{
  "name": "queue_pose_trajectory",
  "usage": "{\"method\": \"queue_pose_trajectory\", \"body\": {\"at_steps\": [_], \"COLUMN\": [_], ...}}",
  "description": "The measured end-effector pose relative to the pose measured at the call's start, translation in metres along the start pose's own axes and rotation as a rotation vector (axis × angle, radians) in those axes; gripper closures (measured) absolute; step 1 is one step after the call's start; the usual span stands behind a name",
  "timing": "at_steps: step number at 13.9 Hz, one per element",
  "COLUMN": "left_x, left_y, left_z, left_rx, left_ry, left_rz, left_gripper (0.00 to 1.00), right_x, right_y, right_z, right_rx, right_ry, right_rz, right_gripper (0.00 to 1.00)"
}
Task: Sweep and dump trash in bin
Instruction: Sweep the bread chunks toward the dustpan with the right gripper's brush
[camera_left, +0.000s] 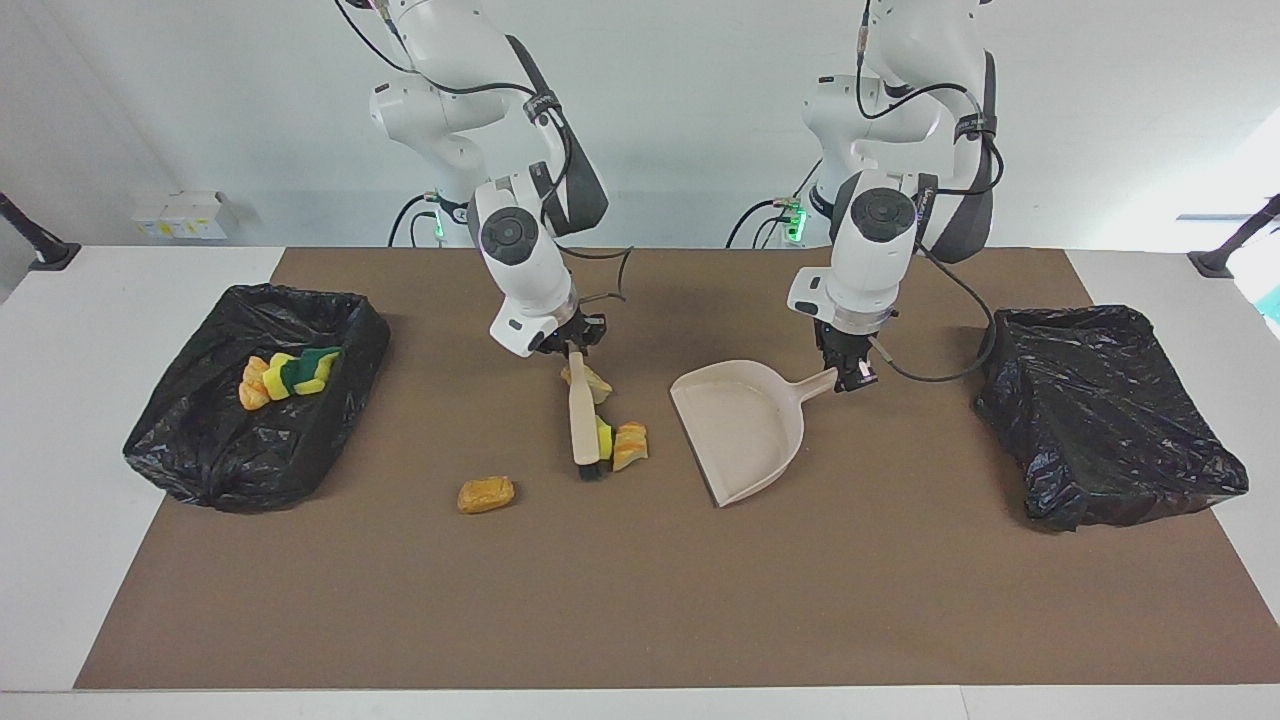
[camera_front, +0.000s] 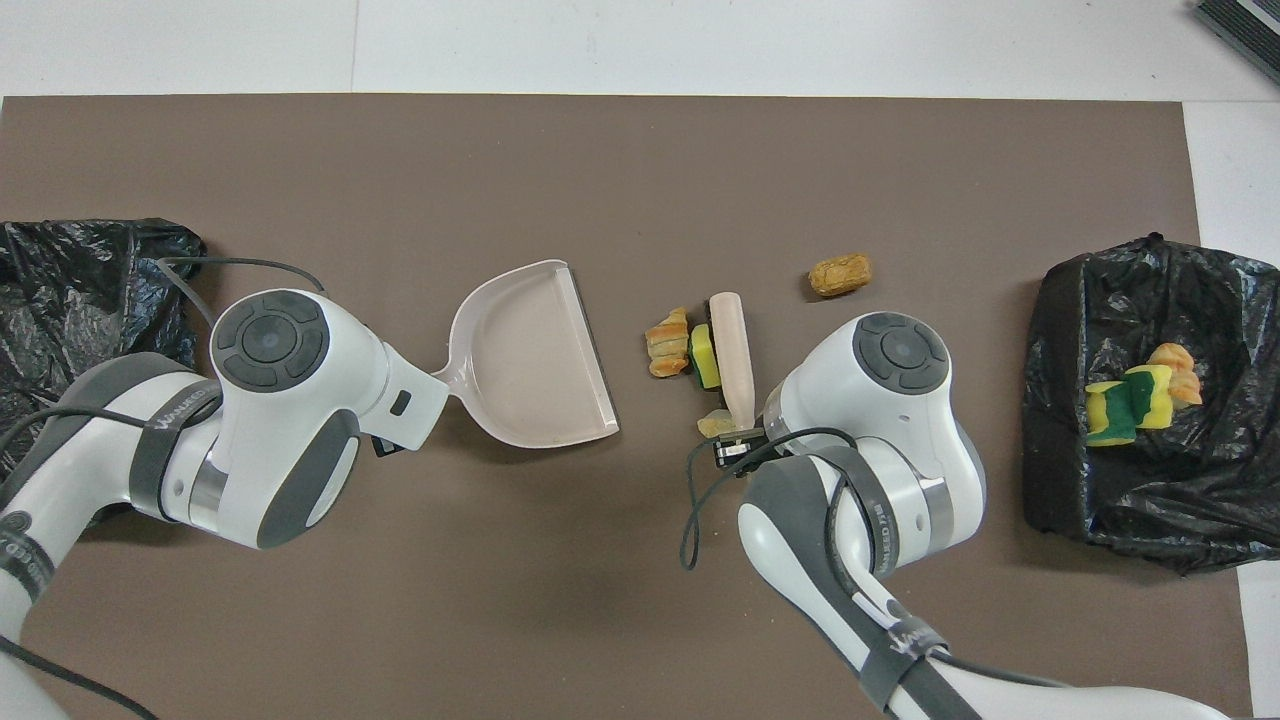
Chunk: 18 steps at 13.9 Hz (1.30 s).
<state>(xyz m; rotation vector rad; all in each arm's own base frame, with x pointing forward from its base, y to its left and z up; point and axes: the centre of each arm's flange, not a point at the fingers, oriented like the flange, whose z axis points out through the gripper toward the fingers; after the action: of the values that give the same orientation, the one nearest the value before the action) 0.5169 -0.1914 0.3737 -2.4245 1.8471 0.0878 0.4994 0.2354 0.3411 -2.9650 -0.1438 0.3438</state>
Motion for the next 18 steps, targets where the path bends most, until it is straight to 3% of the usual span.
{"method": "queue_pose_trajectory", "body": {"at_steps": [3,7,12,18], "left_x": [0.000,0.000,0.000,0.000], "left_y": [0.000,0.000,0.000,0.000], "left_z": [0.000,0.000,0.000,0.000], "left_rx": [0.000,0.001,0.001,0.001], "left_ry": [0.000,0.001,0.001,0.001], "left_rz": [-0.001,-0.002,-0.005,-0.006], "left_gripper": [0.68,0.68,0.68,0.68], "right_x": [0.017,0.032,0.048,0.063], "right_y": [0.031,0.109,0.191,0.166], "right_z": [-0.055,-0.094,-0.095,-0.054], "right_rx": [-0.008,-0.149,-0.140,-0.141], "right_ry": [-0.014,0.018,0.074,0.042], "right_rz": [0.043,0.035,-0.007,-0.060], "right_gripper": [0.74,0.74,0.74,0.74]}}
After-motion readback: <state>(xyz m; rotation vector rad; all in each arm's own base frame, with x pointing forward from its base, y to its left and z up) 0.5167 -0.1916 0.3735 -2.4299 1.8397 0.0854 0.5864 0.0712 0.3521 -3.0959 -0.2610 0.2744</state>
